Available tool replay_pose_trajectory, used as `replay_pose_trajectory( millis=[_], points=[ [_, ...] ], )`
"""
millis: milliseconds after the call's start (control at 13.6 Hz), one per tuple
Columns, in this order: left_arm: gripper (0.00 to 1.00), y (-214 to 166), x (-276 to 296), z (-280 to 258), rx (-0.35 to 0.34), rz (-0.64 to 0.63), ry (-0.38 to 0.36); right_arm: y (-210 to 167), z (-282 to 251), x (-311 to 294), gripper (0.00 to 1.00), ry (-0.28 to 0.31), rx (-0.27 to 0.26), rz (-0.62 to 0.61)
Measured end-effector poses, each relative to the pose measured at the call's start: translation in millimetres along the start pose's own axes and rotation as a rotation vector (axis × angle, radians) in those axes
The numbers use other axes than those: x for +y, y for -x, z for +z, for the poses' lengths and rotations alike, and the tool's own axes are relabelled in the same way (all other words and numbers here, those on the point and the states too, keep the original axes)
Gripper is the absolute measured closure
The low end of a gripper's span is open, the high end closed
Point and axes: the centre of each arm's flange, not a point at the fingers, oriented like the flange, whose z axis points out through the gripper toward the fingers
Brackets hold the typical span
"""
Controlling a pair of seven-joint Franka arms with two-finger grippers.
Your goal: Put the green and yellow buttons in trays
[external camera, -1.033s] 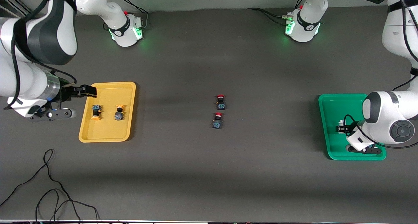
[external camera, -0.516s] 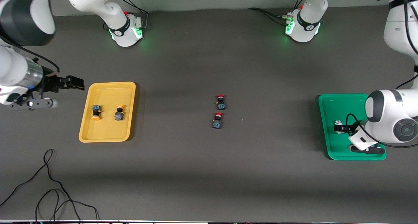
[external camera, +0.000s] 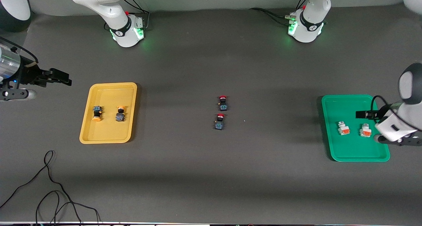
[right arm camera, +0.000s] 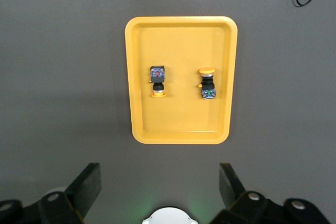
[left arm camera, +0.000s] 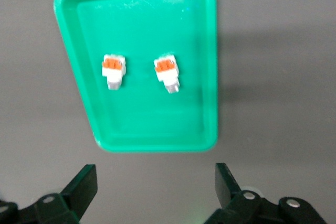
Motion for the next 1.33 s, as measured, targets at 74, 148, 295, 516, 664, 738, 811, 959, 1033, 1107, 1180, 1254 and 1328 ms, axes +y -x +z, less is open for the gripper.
replay_pose_trajectory(
  millis=[74,148,295,516,664,738,811,959,1033,1107,1180,1254,1328],
  points=[
    [0.0,10,3,-23,-0.01,0.0,0.008,1,-1,2,0.0,0.0,0.002,0.003],
    [0.0,19,5,-42,-0.022,-0.002,0.021,1,-2,2,0.0,0.002,0.005,0.003],
    [0.0,37,5,-78,-0.041,-0.003,0.046,0,-3,0,0.0,0.017,0.01,0.001],
    [0.0,53,18,-110,-0.041,0.023,0.058,0,-6,-1,0.0,0.025,0.02,0.001],
    [0.0,56,33,-115,-0.053,0.052,0.059,0,-6,-1,0.0,0.025,0.022,0.002],
    [0.0,57,36,-115,-0.057,0.058,0.059,0,-6,-1,0.0,0.025,0.023,0.002],
    [0.0,57,36,-114,-0.061,0.059,0.059,0,-6,-1,0.0,0.026,0.023,0.002],
    [0.0,57,36,-113,-0.066,0.058,0.059,0,-6,-1,0.0,0.026,0.023,0.003],
    [0.0,57,36,-113,-0.067,0.058,0.059,0,-6,-1,0.0,0.026,0.023,0.003],
    [0.0,57,36,-112,-0.068,0.059,0.059,0,-6,-1,0.0,0.026,0.023,0.003],
    [0.0,57,36,-112,-0.067,0.059,0.059,0,-7,-1,0.0,0.025,0.023,0.003],
    [0.0,57,36,-112,-0.067,0.059,0.059,0,-7,-1,0.0,0.024,0.024,0.004],
    [0.0,56,36,-112,-0.065,0.059,0.059,0,-7,-1,0.0,0.023,0.027,0.004]
  ],
)
